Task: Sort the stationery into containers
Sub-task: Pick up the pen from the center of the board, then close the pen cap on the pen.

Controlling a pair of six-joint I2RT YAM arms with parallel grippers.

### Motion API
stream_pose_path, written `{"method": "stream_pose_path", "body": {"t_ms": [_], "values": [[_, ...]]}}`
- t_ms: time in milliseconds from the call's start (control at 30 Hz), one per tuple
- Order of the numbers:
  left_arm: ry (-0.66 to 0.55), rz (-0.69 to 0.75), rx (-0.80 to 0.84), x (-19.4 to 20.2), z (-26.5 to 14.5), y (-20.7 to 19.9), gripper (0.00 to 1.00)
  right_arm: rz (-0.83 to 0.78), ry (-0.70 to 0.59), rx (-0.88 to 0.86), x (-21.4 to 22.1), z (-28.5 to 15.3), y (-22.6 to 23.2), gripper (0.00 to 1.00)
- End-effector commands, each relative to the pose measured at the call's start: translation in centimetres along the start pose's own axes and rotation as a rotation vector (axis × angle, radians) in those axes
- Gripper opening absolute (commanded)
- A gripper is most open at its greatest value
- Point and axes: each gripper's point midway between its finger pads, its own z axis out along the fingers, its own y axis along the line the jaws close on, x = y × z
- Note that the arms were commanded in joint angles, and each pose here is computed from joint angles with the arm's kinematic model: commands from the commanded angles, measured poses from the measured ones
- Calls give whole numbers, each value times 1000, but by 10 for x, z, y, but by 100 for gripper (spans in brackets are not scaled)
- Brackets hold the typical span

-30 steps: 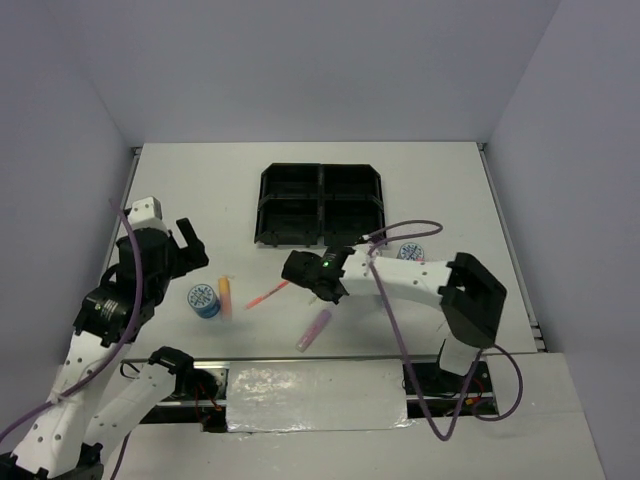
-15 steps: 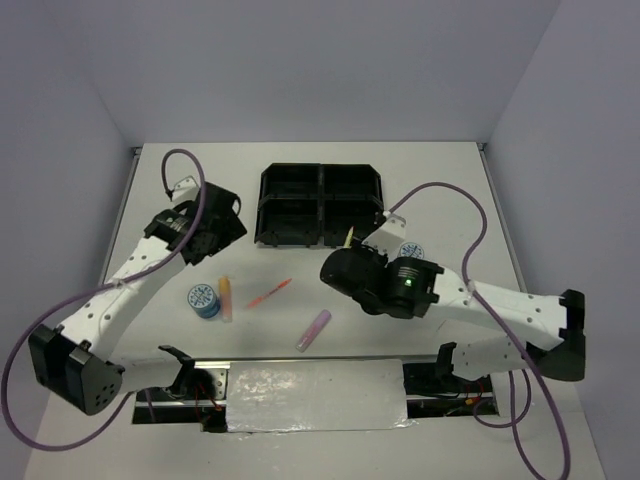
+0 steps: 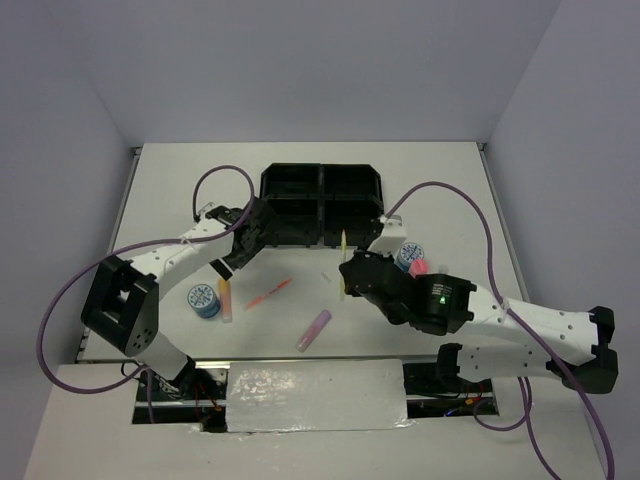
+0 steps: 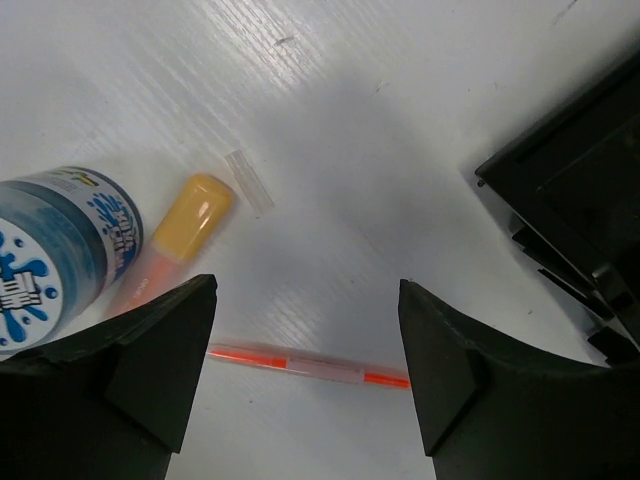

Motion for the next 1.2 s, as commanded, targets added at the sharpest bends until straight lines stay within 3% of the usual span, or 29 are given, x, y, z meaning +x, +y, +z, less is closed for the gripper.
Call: {"method": "stream_pose_path", "body": {"t_ms": [0,500,1167], "values": [[-17,-116,-12,-1,10,-1,85,-58,-9,-50,-1,3,13,0],[-34,-288,-70,7,44,14,73,-144,34,-72,16,17,26,0],[-24,-311,-144,16,70,25,74,-164,69,-78,30,26,34,0]]}}
